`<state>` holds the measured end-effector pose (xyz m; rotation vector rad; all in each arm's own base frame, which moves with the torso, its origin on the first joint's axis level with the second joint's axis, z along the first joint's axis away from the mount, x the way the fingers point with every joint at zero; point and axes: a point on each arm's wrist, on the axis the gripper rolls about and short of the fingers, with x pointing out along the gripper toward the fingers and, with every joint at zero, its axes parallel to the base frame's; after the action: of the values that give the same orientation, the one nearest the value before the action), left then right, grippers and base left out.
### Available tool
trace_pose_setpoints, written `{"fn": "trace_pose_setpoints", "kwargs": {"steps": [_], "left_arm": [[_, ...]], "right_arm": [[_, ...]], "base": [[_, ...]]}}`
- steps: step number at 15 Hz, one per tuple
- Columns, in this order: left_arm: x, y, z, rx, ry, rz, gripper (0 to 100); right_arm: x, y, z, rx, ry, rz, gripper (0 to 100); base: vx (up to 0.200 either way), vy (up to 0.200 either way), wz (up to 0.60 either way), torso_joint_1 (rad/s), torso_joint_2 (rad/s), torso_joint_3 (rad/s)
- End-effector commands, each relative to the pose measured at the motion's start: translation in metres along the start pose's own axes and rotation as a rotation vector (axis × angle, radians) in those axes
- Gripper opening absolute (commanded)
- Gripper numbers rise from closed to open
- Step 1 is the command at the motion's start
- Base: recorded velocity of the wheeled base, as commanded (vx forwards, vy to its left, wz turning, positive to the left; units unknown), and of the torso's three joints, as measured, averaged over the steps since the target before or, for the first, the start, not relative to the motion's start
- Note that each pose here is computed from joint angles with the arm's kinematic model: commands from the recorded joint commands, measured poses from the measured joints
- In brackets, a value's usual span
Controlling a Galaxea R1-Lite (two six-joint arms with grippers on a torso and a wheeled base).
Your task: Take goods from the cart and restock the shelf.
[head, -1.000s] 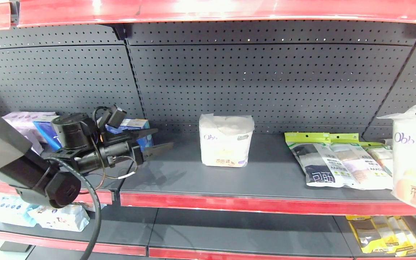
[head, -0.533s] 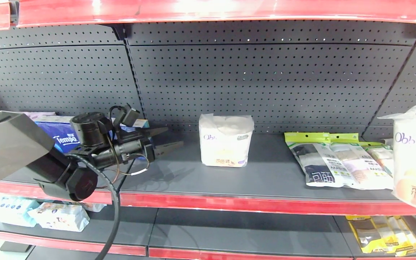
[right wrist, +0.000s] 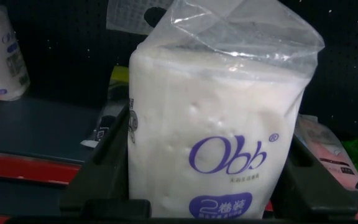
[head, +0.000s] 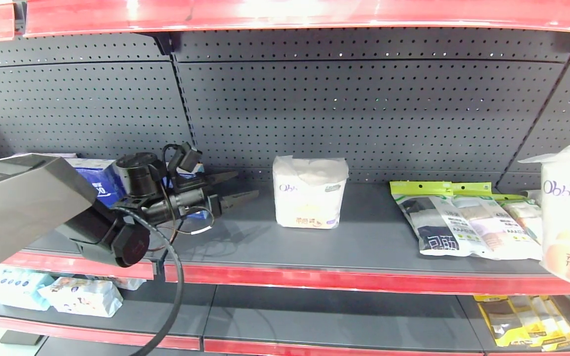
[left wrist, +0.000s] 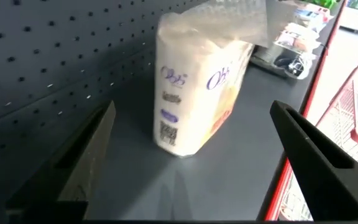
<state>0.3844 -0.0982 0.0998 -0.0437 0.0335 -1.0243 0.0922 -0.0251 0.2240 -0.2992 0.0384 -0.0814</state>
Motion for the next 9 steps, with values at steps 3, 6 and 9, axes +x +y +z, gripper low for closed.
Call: {"fn": "trace_pose_setpoints", "kwargs": {"steps": [3, 6, 9], "left_arm": [[0.012, -0.006, -0.006, -0.005, 0.007, -0.03, 100], [0.017, -0.001, -0.008, 0.005, -0.001, -0.029, 100], [0.024, 0.007, -0.008, 0.021, -0.016, -0.016, 100]], "right_arm": [[-0.002, 0.0, 0.0, -0.002, -0.006, -0.003, 0], [-0.002, 0.0, 0.001, -0.002, -0.008, -0.004, 0], [-0.002, 0.0, 0.001, -0.002, -0.009, -0.003, 0]], "base": [[0.0, 0.0, 0.0, 0.0, 0.0, 0.0], [0.0, 0.0, 0.0, 0.0, 0.0, 0.0], [0.0, 0.0, 0.0, 0.0, 0.0, 0.0]]}}
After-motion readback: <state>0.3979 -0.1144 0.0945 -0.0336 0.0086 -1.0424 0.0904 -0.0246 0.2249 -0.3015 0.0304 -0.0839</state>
